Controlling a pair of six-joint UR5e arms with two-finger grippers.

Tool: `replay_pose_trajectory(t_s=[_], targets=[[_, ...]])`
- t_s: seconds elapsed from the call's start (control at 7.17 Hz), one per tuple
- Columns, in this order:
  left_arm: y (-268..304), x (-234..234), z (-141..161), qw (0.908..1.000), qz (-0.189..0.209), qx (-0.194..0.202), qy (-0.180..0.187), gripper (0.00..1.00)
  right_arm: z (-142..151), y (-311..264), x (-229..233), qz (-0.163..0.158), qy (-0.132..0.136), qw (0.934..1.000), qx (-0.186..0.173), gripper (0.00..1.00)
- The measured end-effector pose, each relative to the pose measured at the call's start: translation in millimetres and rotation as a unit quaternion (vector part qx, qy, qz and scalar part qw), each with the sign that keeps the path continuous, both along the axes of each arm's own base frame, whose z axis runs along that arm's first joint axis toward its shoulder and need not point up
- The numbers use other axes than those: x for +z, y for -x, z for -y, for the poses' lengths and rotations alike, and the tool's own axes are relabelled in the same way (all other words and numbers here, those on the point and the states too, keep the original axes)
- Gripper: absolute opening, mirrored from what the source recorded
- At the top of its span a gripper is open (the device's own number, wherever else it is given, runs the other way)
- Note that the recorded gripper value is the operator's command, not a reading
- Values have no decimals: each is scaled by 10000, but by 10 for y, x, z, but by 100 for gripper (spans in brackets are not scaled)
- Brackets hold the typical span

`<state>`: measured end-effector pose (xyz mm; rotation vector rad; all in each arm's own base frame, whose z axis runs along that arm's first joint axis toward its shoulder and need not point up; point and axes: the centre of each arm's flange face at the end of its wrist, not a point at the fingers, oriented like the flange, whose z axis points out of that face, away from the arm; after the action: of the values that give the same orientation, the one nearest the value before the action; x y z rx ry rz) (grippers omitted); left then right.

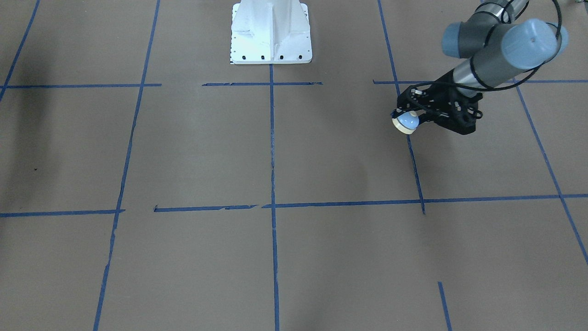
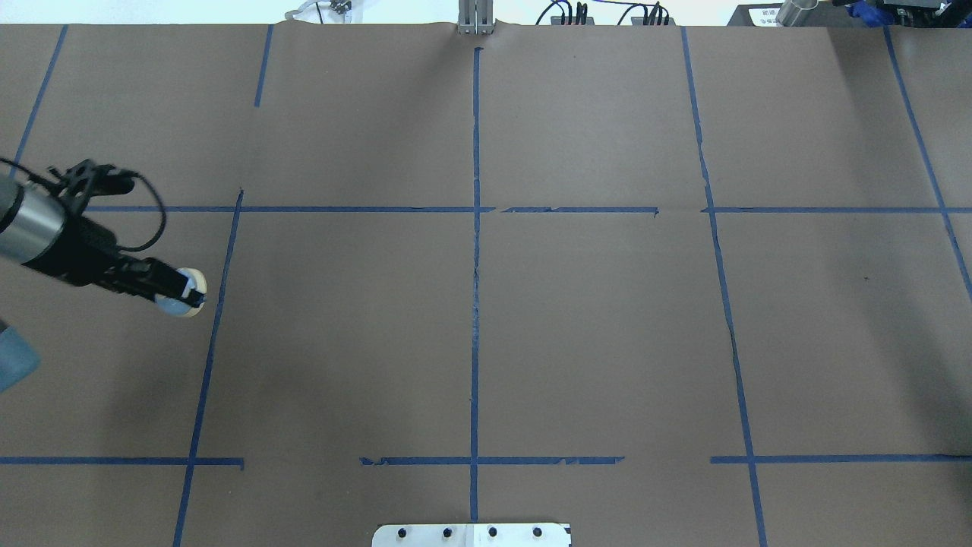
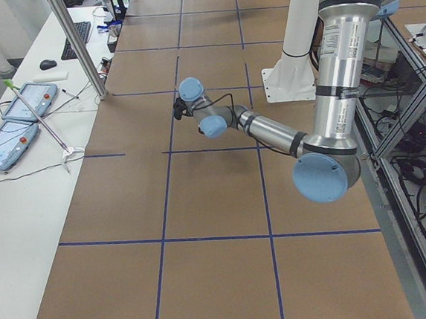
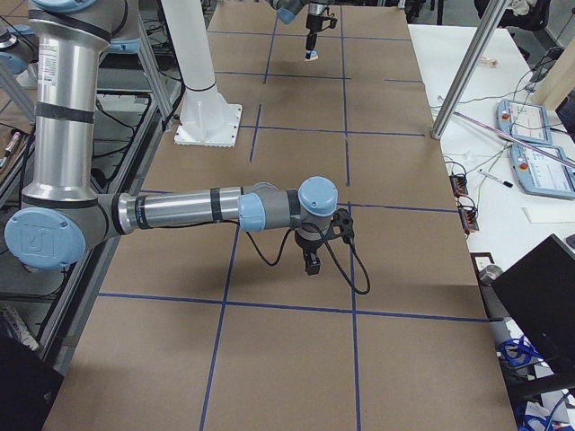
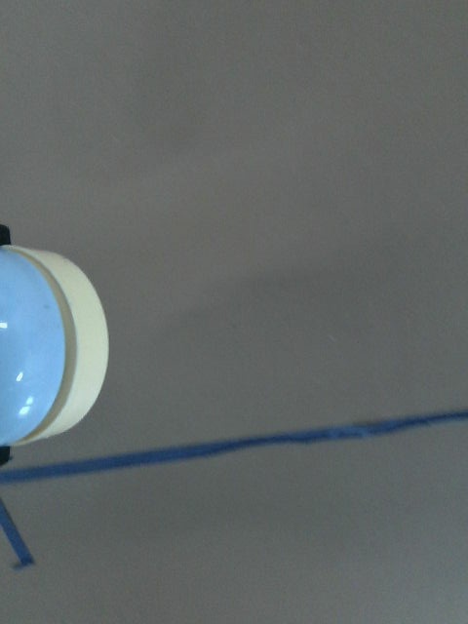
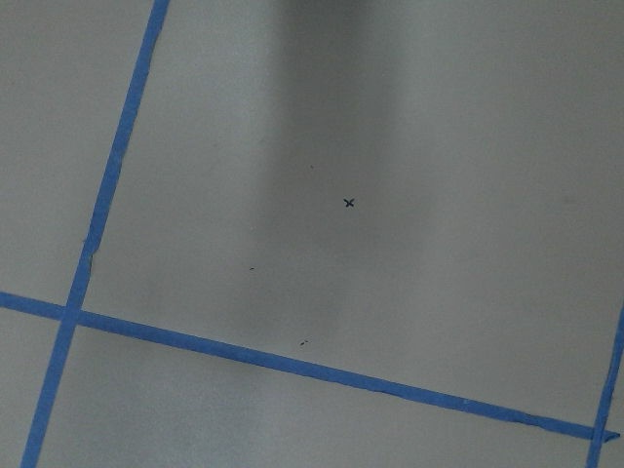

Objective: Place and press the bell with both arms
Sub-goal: 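Carry the bell with the left gripper toward the table centre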

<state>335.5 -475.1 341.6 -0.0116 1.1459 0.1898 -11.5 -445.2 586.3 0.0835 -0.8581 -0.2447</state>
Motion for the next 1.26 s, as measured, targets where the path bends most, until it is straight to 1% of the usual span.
replay_pose_trajectory(t_s=[0.28, 0.56, 0.7, 0.84, 1.12, 1.26], targets=[[-891, -924, 195, 9985, 517, -125, 147, 7, 5, -6, 18, 6, -143, 9999, 4, 100], [-1925, -1502, 332, 9933, 1055, -333, 336, 8, -10, -17, 68, 3, -202, 9998, 13, 100], [-2393, -1707, 368, 9900, 1282, -428, 393, 9, -10, -18, 67, 6, -211, 9998, 18, 100], [-2700, -1834, 367, 9880, 1417, -442, 434, 10, -11, -19, 60, 10, -219, 9998, 22, 100], [-2999, -1876, 378, 9846, 1606, -426, 540, 12, -16, -23, 59, 19, -210, 9998, 31, 100], [-3058, -1842, 383, 9835, 1667, -414, 569, 15, -16, -23, 66, 23, -200, 9998, 33, 100]])
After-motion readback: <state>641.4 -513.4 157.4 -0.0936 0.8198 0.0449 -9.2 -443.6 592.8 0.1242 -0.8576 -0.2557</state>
